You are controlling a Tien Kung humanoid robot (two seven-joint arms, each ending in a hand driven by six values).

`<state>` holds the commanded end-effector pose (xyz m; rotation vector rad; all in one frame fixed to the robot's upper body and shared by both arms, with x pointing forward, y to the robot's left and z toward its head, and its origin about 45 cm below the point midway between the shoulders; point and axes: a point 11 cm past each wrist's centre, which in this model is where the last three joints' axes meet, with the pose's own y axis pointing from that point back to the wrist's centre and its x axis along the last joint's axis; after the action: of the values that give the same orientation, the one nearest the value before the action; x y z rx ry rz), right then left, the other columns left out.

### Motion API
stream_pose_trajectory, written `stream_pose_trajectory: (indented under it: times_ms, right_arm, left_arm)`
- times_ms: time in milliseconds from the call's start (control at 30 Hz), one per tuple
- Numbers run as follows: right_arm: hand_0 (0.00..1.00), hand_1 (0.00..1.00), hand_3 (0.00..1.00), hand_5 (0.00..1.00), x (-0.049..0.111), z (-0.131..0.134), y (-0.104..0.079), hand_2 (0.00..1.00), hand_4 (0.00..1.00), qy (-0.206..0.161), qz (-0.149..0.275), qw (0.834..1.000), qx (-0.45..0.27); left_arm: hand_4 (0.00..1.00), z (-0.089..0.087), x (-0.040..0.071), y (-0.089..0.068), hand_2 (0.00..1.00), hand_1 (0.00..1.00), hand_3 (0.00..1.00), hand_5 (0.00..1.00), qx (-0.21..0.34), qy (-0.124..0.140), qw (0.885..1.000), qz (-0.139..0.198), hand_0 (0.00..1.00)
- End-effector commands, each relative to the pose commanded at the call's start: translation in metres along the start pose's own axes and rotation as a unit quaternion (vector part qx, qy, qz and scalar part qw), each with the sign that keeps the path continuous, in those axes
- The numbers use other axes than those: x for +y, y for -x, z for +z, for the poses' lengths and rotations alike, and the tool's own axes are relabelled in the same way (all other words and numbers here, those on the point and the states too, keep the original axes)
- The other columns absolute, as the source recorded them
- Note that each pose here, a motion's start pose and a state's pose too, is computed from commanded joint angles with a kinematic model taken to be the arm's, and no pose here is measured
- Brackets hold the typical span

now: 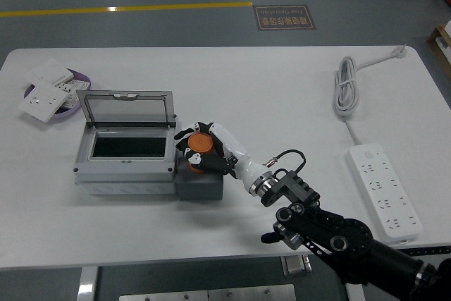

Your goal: Pick up the cylinder from the cube,place it in the box,flap close box

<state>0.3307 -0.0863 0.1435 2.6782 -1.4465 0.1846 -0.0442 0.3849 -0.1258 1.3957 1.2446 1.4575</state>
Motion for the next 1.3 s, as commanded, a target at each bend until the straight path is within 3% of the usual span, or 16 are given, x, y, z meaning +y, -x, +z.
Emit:
stream_pose_trajectory:
  times_ms: [33, 67, 233, 300, 467, 500, 667, 700, 733, 867, 900, 1133, 1300]
  right_arm:
    - [0.405, 0.471, 0.444, 0.002, 0.0, -0.001, 0.0, 0.429, 0.002, -0.001, 0.001, 1.0, 0.001]
    - [0.352, 0.423, 0.351, 0.002, -0.001, -0.002, 0.0, 0.399, 0.002, -0.002, 0.001, 1.0, 0.002]
    - [0.352, 0.423, 0.351, 0.002, -0.006, -0.016, 0.001, 0.399, 0.002, -0.016, 0.005, 1.0, 0.019]
    - [0.366, 0.421, 0.293, 0.002, -0.009, -0.023, 0.005, 0.398, 0.002, -0.021, 0.002, 0.999, 0.034]
    - [0.366, 0.421, 0.293, 0.002, -0.022, -0.043, 0.023, 0.398, 0.002, -0.036, -0.018, 0.995, 0.09]
    - [0.289, 0.346, 0.263, 0.002, -0.025, -0.047, 0.027, 0.376, 0.002, -0.039, -0.023, 0.994, 0.101]
    - [0.289, 0.346, 0.263, 0.002, -0.038, -0.065, 0.039, 0.376, 0.002, -0.05, -0.038, 0.984, 0.169]
    - [0.127, 0.25, 0.248, 0.002, -0.041, -0.068, 0.04, 0.333, 0.002, -0.051, -0.039, 0.98, 0.186]
    - [0.127, 0.25, 0.248, 0.002, -0.043, -0.07, 0.04, 0.333, 0.002, -0.052, -0.04, 0.978, 0.199]
    - [0.127, 0.25, 0.248, 0.002, -0.052, -0.075, 0.04, 0.333, 0.002, -0.048, -0.043, 0.964, 0.257]
    - [0.006, 0.206, 0.236, 0.002, -0.053, -0.075, 0.039, 0.311, 0.002, -0.045, -0.044, 0.961, 0.268]
    - [0.002, 0.198, 0.234, 0.002, -0.061, -0.069, 0.039, 0.312, 0.002, -0.018, -0.053, 0.944, 0.325]
    - [0.002, 0.206, 0.234, 0.002, -0.061, -0.063, 0.039, 0.317, 0.002, -0.001, -0.059, 0.943, 0.328]
  left_arm:
    - [0.002, 0.0, 0.0, 0.0, 0.854, 0.852, 0.951, 0.002, 0.0, 0.0, 1.0, 0.0, 0.923]
    - [0.002, 0.0, 0.0, 0.0, 0.854, 0.852, 0.951, 0.002, 0.0, 0.0, 1.0, 0.0, 0.923]
    - [0.002, -0.001, 0.0, -0.001, 0.854, 0.852, 0.951, 0.002, 0.0, -0.001, 1.0, 0.001, 0.923]
    - [0.002, -0.001, 0.0, -0.001, 0.854, 0.852, 0.951, 0.002, 0.0, -0.002, 1.0, 0.002, 0.923]
    - [0.002, -0.001, 0.0, -0.003, 0.854, 0.852, 0.951, 0.002, 0.0, -0.003, 1.0, 0.003, 0.923]
    - [0.002, -0.001, 0.0, -0.003, 0.854, 0.852, 0.951, 0.002, 0.001, -0.004, 1.0, 0.004, 0.923]
    - [0.002, -0.002, 0.0, -0.007, 0.854, 0.852, 0.951, 0.002, 0.0, -0.006, 1.0, 0.007, 0.923]
    - [0.002, -0.002, 0.0, -0.008, 0.854, 0.852, 0.951, 0.002, 0.0, -0.006, 1.0, 0.008, 0.923]
    - [0.002, -0.002, 0.0, -0.009, 0.854, 0.852, 0.951, 0.002, -0.001, -0.006, 1.0, 0.008, 0.923]
    - [0.002, -0.002, 0.0, -0.013, 0.854, 0.852, 0.951, 0.002, -0.002, -0.007, 1.0, 0.012, 0.923]
    - [0.002, -0.002, 0.0, -0.013, 0.854, 0.852, 0.951, 0.002, -0.002, -0.007, 1.0, 0.013, 0.923]
    - [0.002, -0.003, 0.0, -0.019, 0.854, 0.852, 0.951, 0.002, -0.004, -0.01, 1.0, 0.017, 0.923]
    - [0.002, -0.002, 0.0, -0.023, 0.854, 0.852, 0.951, 0.002, -0.005, -0.011, 1.0, 0.021, 0.923]
